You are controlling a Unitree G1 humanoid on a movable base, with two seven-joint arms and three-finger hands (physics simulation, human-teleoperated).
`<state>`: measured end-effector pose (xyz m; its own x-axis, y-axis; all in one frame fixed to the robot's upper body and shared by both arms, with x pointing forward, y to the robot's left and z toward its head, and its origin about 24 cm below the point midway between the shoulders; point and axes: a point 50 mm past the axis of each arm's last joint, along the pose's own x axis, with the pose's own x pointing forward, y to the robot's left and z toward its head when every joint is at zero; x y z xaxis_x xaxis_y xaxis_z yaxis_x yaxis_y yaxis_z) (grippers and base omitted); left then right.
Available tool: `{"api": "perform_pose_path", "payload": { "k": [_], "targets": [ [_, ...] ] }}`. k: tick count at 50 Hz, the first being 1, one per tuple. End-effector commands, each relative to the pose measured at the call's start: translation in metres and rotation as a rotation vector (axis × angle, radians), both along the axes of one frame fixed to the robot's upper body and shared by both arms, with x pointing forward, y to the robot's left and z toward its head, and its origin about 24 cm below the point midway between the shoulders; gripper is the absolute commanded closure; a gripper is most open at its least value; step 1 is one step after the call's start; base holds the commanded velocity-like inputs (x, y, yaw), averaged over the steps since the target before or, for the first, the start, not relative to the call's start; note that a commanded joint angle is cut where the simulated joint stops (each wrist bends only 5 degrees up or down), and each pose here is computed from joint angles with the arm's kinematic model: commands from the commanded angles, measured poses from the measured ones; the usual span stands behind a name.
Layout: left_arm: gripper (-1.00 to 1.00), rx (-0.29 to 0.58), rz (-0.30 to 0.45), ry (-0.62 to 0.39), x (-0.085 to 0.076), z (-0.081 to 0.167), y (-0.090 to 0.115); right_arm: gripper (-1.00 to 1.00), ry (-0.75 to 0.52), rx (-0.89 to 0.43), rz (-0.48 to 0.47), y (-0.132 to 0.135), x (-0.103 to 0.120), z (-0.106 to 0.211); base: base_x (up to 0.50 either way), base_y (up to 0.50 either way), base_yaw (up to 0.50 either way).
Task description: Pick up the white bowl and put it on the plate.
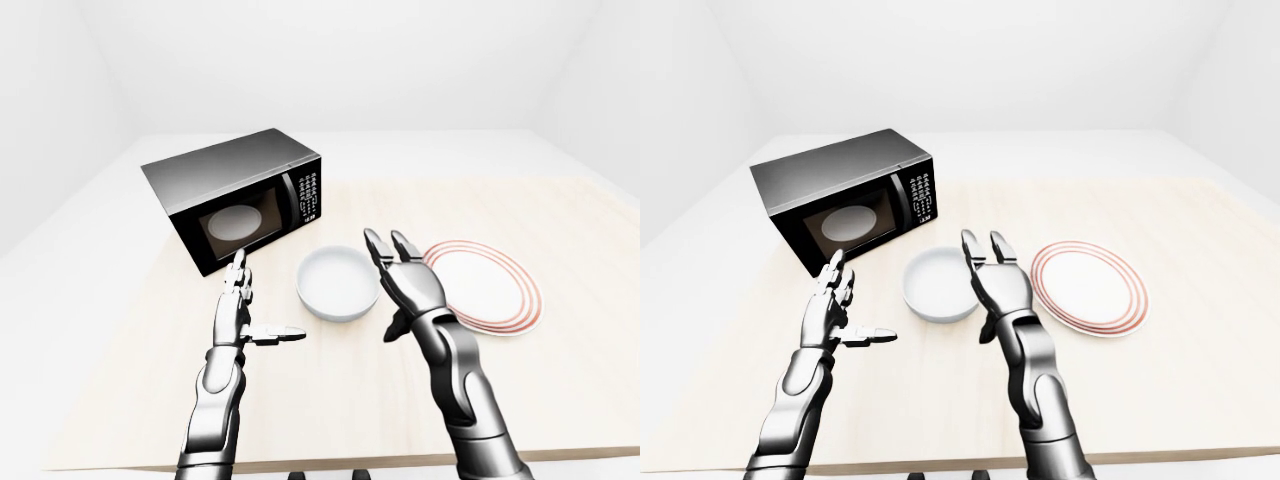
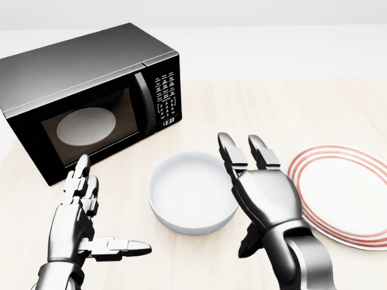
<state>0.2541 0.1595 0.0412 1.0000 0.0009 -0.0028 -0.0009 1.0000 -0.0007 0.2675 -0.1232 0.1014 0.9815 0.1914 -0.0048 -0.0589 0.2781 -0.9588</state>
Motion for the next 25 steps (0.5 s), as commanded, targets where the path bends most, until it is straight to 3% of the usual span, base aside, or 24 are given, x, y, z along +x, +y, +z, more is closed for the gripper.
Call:
{"api": "perform_pose_path", "payload": {
  "k": [1, 13, 25],
  "targets": [
    [-1.0, 0.0, 0.0, 0.0, 0.0, 0.0, 0.0, -1.0, 0.175, -0.032, 0.064, 0.009, -0.003, -0.01, 0.0, 0.0, 0.0],
    [-1.0, 0.0, -0.001, 0.0, 0.0, 0.0, 0.0, -1.0, 0.321, -0.032, 0.119, 0.016, -0.003, -0.01, 0.0, 0.0, 0.0],
    [-1.0, 0.0, 0.0, 0.0, 0.0, 0.0, 0.0, -1.0, 0.359, -0.046, 0.131, 0.022, 0.005, -0.02, 0.0, 0.0, 0.0]
  ]
}}
